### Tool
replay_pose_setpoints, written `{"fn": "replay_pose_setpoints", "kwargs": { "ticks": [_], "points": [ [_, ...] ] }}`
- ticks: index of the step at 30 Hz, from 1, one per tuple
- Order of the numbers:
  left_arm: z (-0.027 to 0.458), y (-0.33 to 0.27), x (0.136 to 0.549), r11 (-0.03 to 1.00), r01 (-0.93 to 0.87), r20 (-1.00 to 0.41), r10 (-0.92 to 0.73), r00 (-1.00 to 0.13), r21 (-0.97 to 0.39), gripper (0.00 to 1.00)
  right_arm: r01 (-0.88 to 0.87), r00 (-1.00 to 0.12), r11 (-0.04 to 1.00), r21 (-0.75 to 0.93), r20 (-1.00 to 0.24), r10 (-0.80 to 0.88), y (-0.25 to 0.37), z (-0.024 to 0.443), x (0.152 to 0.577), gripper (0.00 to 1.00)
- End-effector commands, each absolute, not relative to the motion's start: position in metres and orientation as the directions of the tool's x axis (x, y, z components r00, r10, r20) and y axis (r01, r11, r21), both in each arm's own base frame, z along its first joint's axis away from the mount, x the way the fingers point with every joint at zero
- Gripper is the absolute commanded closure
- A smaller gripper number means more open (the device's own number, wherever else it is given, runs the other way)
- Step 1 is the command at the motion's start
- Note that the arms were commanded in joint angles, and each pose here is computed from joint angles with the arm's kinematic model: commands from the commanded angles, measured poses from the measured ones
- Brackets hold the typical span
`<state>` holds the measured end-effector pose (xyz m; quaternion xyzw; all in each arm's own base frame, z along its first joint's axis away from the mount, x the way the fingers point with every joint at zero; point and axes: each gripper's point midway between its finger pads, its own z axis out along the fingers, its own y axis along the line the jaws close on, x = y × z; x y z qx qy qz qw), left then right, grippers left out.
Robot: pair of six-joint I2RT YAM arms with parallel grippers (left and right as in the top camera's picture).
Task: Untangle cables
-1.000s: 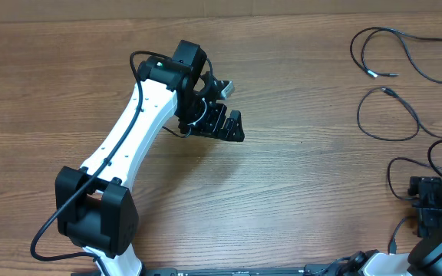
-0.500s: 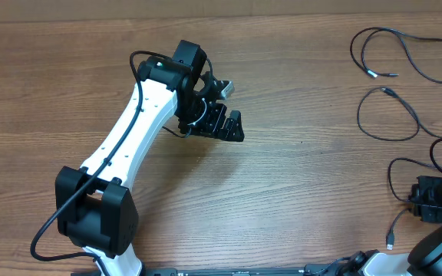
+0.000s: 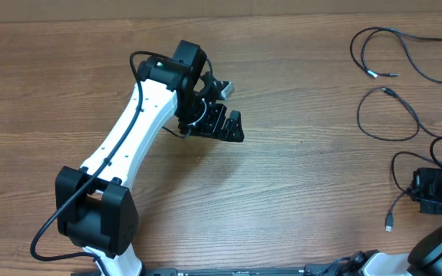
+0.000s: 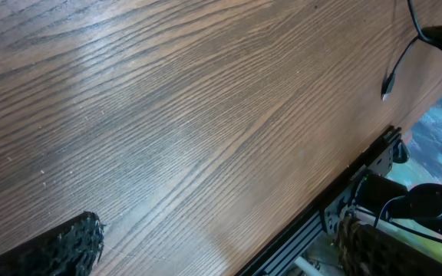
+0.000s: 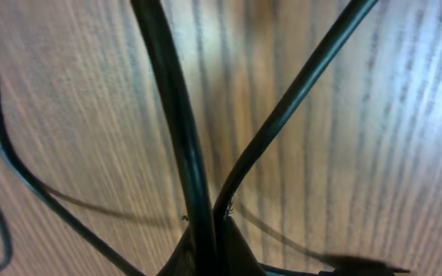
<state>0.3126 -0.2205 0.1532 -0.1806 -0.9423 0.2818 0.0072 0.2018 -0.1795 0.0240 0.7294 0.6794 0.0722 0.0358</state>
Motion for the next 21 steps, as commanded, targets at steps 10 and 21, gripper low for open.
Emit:
{"fn": "replay_pose_setpoints", "kwargs": {
  "ticks": [10, 21],
  "points": [
    [0.158, -0.222, 0.313, 0.763, 0.366, -0.115, 0.363, -0.924, -0.532, 0.00, 0.985, 0.013, -0.021, 0.171, 0.048, 0.999, -0.179, 0.026, 0.204, 0.00],
    [0.158, -0.222, 0.313, 0.763, 0.367, -0.116, 0.364, -0.924, -0.532, 0.00, 0.992, 0.014, -0.026, 0.125, 0.101, 0.995, -0.180, 0.078, 0.205, 0.00]
  ]
}}
